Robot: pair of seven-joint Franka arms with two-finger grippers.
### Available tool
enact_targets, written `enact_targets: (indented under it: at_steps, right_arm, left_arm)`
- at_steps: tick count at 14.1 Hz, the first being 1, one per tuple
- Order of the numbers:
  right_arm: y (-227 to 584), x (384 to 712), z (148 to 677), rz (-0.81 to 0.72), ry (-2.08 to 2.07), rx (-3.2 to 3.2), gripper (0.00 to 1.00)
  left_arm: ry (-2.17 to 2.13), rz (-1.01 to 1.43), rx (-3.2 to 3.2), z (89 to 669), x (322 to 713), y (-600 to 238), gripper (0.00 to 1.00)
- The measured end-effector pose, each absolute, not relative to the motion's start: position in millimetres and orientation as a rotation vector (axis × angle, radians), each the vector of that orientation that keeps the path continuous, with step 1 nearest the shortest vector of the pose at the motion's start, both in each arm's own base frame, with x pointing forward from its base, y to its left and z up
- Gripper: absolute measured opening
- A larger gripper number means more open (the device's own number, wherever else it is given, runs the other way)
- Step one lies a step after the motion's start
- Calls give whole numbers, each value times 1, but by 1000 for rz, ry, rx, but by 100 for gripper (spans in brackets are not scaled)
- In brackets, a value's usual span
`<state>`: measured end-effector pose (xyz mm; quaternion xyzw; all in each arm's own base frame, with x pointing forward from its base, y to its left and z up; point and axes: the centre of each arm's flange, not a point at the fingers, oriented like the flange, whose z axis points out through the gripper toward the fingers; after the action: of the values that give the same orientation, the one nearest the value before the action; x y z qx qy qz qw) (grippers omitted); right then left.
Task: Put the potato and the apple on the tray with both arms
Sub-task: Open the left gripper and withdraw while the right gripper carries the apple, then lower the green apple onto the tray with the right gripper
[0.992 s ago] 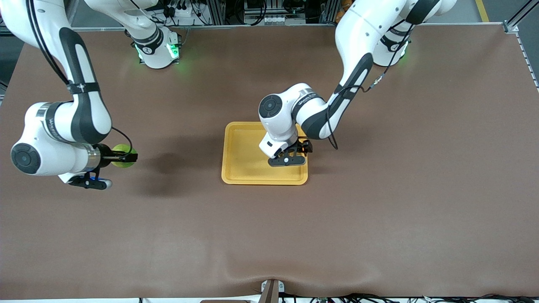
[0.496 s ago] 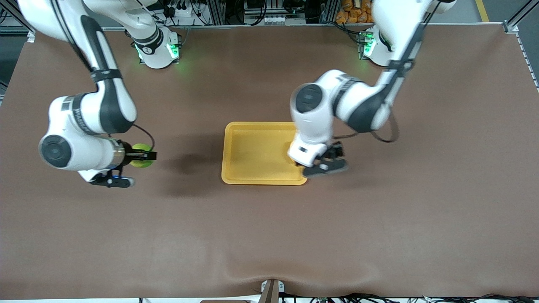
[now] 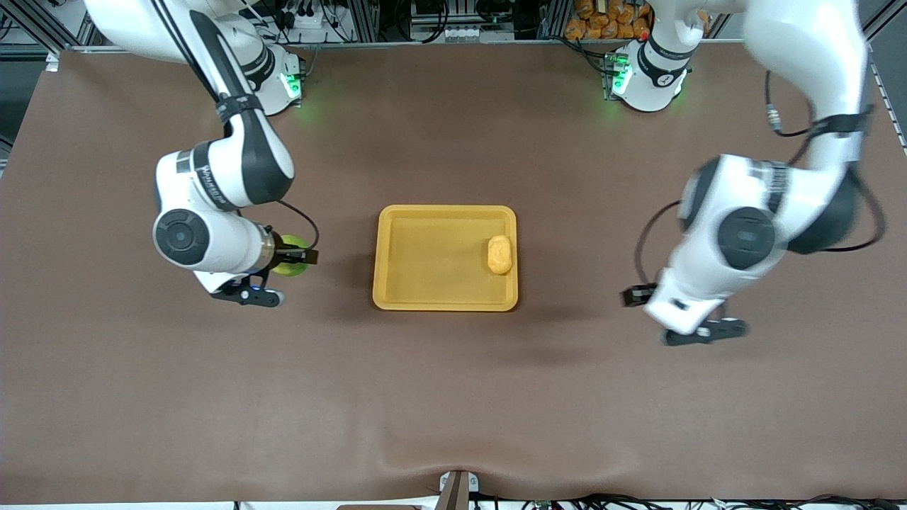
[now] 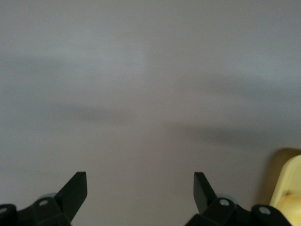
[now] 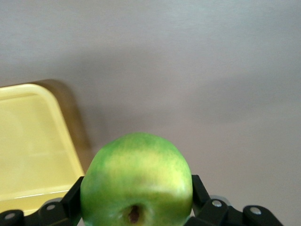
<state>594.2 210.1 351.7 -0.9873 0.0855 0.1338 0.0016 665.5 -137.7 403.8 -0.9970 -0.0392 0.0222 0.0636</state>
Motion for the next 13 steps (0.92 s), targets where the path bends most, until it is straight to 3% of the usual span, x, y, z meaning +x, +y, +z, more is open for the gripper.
enact_targets:
  at_steps: [7, 13]
  right_arm:
    - [283, 588, 325, 357, 390, -3027, 90]
    - [337, 571, 265, 332, 458, -3054, 90]
  left_arm:
    - [80, 242, -3052, 438, 650, -71, 100]
    - [149, 210, -3039, 490, 605, -56, 100]
